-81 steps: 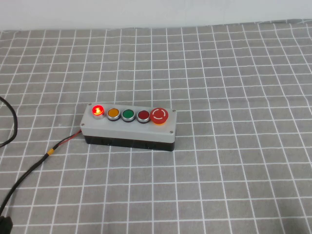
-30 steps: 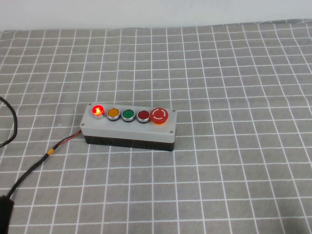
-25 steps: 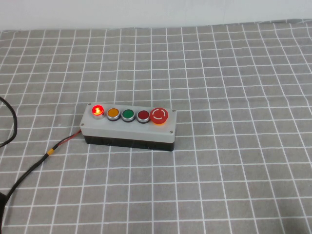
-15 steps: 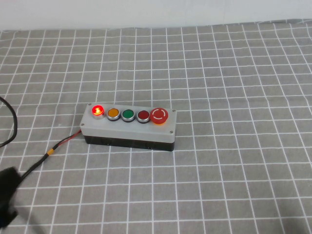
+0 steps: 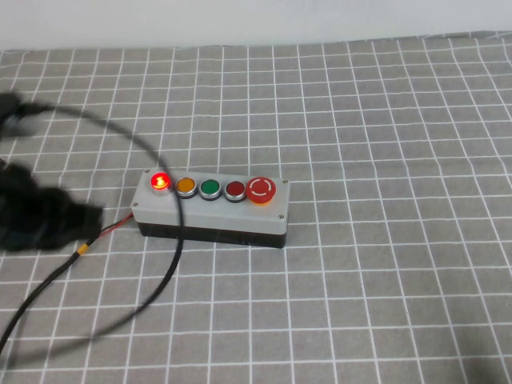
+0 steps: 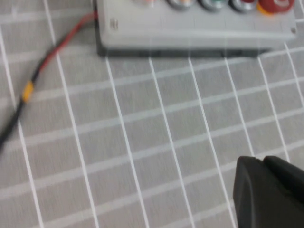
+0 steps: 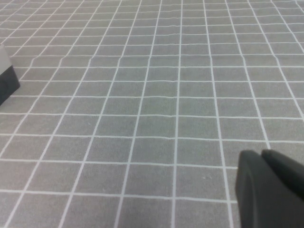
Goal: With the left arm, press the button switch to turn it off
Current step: Press the button to turn off
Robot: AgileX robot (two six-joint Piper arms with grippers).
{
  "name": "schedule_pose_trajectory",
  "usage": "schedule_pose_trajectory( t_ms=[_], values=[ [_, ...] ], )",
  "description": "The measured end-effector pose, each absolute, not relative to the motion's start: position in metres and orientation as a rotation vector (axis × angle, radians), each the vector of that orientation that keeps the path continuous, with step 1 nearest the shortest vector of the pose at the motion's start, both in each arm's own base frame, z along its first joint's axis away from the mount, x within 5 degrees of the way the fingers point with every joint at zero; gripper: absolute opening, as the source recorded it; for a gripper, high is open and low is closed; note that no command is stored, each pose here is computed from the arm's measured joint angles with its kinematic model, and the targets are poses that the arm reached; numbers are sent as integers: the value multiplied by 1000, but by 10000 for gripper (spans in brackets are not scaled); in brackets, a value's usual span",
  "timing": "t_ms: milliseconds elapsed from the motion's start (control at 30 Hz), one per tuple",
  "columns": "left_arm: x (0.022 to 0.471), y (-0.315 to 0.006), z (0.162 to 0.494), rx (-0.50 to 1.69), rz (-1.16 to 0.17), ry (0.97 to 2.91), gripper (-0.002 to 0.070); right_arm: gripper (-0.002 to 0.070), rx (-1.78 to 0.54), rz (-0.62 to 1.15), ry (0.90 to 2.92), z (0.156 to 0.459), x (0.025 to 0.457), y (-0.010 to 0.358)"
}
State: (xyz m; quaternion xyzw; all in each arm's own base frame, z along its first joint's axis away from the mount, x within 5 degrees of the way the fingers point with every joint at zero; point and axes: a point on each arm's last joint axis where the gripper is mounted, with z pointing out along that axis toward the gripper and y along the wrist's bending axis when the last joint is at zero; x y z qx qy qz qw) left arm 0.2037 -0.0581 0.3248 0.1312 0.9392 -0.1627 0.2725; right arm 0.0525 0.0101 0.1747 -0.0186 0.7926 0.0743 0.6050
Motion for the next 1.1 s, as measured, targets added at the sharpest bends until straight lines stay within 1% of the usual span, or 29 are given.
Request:
schedule_pose_trajectory(
  t_ms=[133, 333, 567, 833, 1100],
  values=[
    [243, -72, 325, 416, -425, 2549, -4, -18, -43, 172, 1834, 175, 53, 10],
    [294, -96, 309, 514, -424, 2598, -4, -18, -43, 172, 1834, 175, 53, 10],
    [340, -103, 289, 559, -351, 2644, -4, -18, -43, 172, 1834, 175, 53, 10],
    [364, -108, 265, 572, -336, 2699, -4, -18, -43, 172, 1834, 175, 53, 10],
    [369, -108, 257, 567, -321, 2695, -4, -18, -43, 172, 1834, 175, 53, 10]
  ],
)
